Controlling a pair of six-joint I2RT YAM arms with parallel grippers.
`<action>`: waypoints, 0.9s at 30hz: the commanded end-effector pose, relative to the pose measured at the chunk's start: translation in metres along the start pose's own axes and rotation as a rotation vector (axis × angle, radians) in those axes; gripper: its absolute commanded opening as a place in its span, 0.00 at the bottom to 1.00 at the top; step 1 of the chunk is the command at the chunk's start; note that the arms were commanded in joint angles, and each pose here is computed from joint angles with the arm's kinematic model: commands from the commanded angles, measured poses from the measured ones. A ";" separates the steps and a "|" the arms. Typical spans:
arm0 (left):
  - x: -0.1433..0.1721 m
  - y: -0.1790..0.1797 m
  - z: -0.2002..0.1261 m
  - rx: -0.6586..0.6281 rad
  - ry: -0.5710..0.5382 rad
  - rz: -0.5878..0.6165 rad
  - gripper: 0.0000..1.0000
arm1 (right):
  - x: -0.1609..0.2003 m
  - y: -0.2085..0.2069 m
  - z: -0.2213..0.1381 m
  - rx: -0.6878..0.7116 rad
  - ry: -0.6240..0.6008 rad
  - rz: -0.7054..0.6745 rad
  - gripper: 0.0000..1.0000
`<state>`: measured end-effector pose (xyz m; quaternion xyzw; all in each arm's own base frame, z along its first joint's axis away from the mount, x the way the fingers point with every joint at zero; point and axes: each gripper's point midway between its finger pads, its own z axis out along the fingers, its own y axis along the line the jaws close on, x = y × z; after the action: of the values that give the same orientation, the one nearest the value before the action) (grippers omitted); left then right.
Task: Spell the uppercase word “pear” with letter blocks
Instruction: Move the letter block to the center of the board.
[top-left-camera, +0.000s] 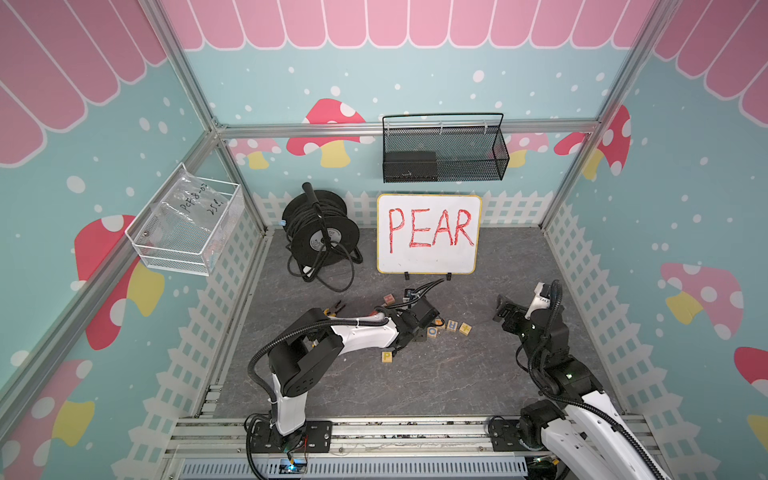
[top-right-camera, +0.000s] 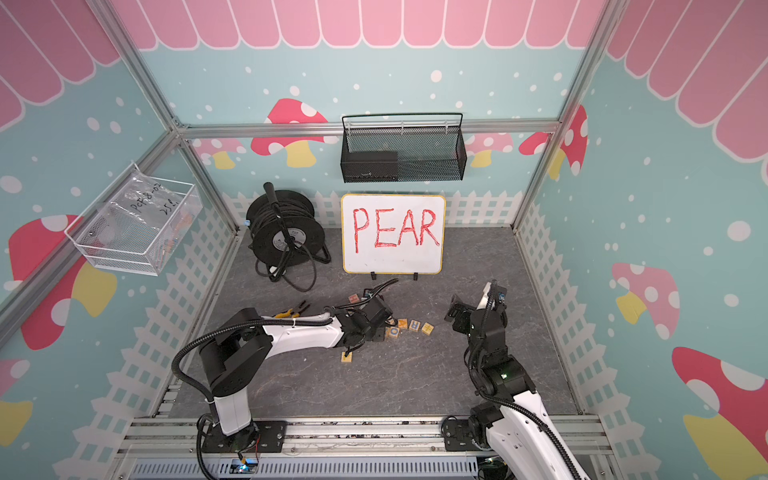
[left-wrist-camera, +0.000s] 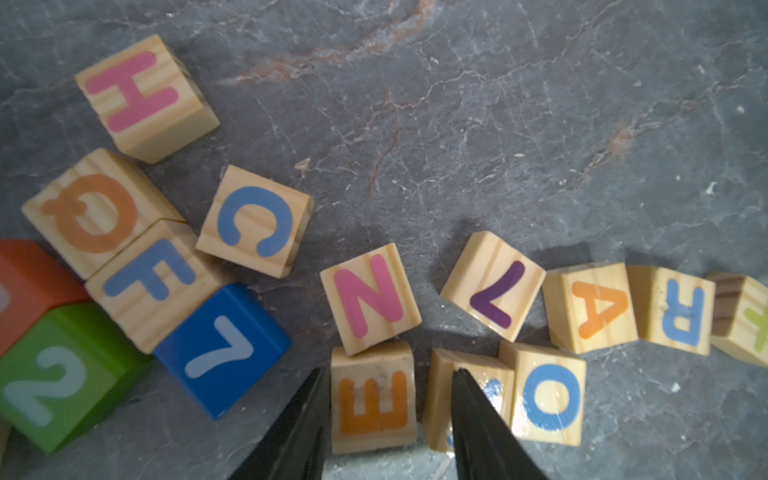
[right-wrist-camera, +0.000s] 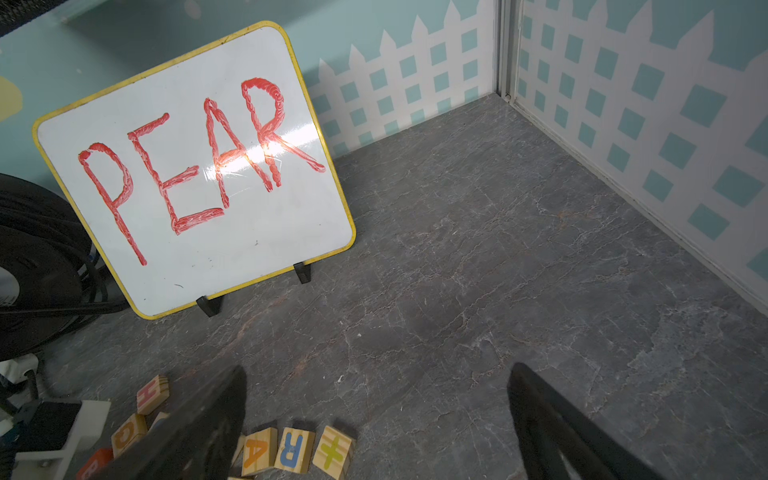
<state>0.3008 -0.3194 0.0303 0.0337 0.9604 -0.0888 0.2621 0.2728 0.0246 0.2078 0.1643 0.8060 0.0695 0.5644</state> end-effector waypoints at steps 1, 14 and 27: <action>0.013 0.016 0.004 -0.069 0.039 0.032 0.49 | 0.007 -0.007 0.001 0.026 0.011 -0.005 0.99; 0.009 0.026 -0.005 -0.051 0.015 0.001 0.51 | 0.008 -0.007 0.002 0.025 0.015 -0.003 0.99; 0.015 0.018 0.002 -0.051 0.069 0.152 0.47 | 0.008 -0.007 0.001 0.022 0.013 -0.002 0.99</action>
<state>0.2972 -0.3059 0.0290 0.0636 0.9613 -0.0724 0.2581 0.2724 0.0245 0.2056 0.1640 0.8077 0.0686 0.5621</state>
